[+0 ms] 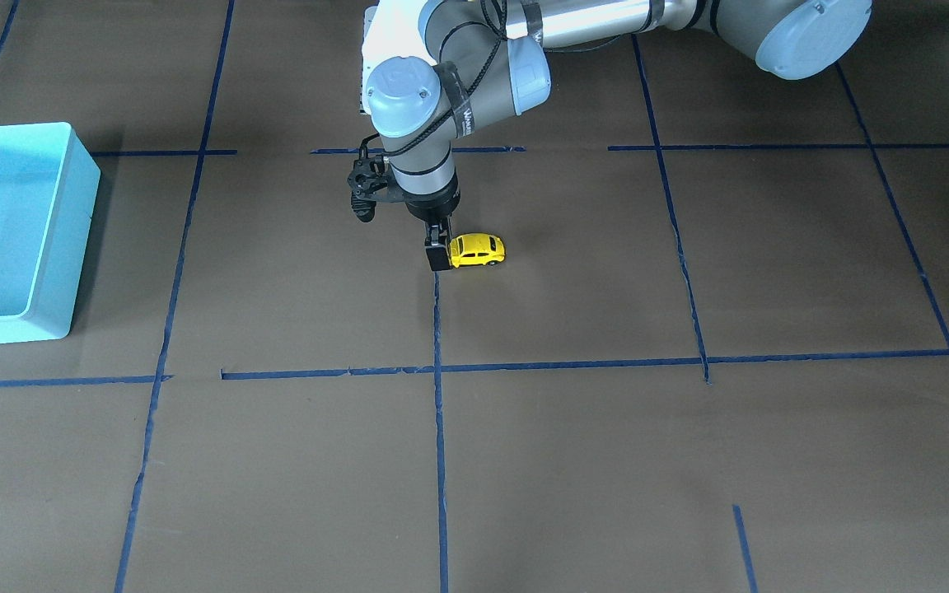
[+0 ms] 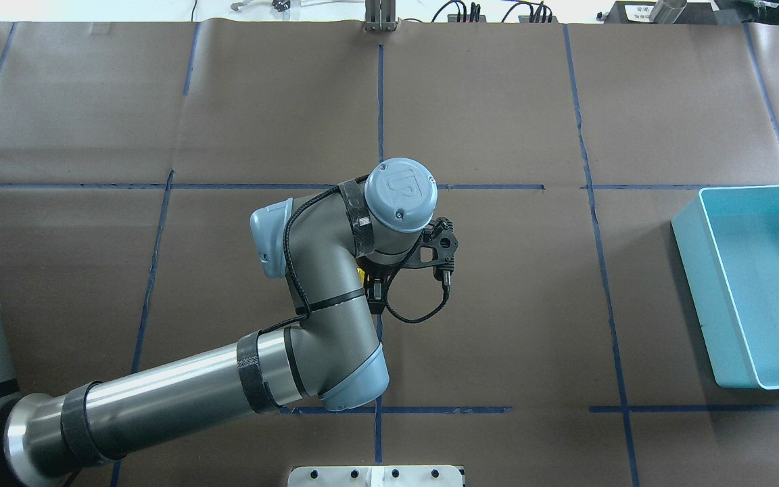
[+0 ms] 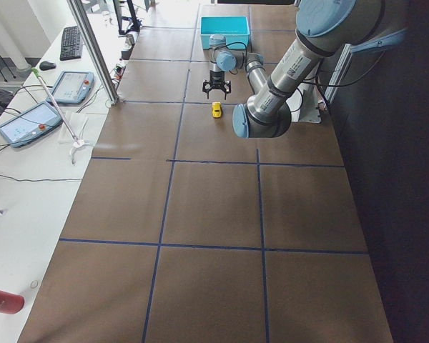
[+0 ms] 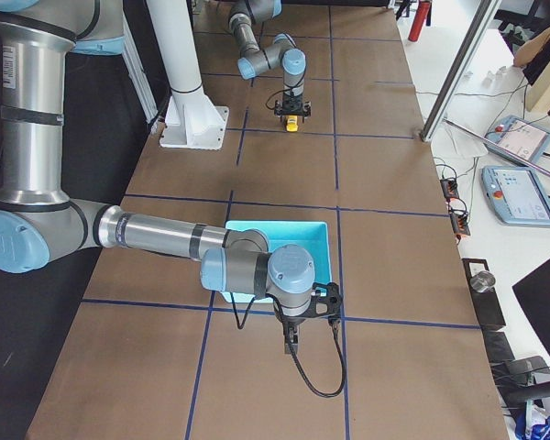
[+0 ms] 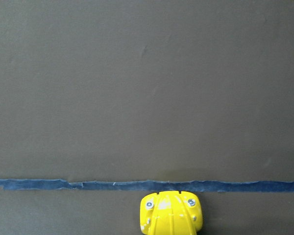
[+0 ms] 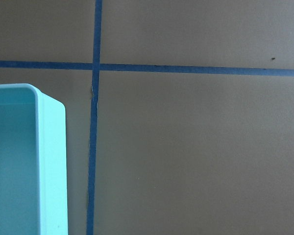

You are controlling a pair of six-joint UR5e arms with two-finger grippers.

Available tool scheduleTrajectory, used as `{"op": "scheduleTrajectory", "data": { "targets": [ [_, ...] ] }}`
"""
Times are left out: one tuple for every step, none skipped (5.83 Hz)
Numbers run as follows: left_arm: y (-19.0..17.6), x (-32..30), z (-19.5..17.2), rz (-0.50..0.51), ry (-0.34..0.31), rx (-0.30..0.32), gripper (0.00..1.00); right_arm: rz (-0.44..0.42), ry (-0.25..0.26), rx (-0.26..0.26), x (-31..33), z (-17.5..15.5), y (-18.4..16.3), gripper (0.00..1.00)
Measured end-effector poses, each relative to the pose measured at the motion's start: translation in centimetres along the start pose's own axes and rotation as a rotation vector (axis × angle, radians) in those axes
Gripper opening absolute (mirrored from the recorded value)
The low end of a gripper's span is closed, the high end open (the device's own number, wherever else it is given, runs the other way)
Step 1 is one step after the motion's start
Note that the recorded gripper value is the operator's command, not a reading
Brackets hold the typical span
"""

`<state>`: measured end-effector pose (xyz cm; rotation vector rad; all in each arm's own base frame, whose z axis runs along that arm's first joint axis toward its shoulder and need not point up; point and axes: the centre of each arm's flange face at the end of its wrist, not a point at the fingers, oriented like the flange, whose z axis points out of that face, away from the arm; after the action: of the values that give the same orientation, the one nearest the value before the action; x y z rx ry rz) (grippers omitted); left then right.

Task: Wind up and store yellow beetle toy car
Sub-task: 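Close the left gripper on the yellow car's body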

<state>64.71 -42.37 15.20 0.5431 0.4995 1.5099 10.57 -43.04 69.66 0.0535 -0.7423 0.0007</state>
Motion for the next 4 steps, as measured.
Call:
{"op": "scheduleTrajectory", "data": {
  "targets": [
    [0.0,0.3,0.7,0.005,-0.01,-0.015,1.0,0.0,0.0,0.0,0.0,0.0,0.0,1.0],
    [0.1,0.5,1.4,0.01,-0.023,-0.031,1.0,0.0,0.0,0.001,0.0,0.0,0.0,1.0],
    [0.2,0.5,1.8,0.01,-0.032,-0.042,1.0,-0.001,0.0,0.001,0.0,0.0,0.0,1.0],
    [0.4,0.4,2.1,0.009,-0.037,-0.051,1.0,-0.001,0.0,0.001,0.0,0.0,-0.1,1.0]
  ]
}}
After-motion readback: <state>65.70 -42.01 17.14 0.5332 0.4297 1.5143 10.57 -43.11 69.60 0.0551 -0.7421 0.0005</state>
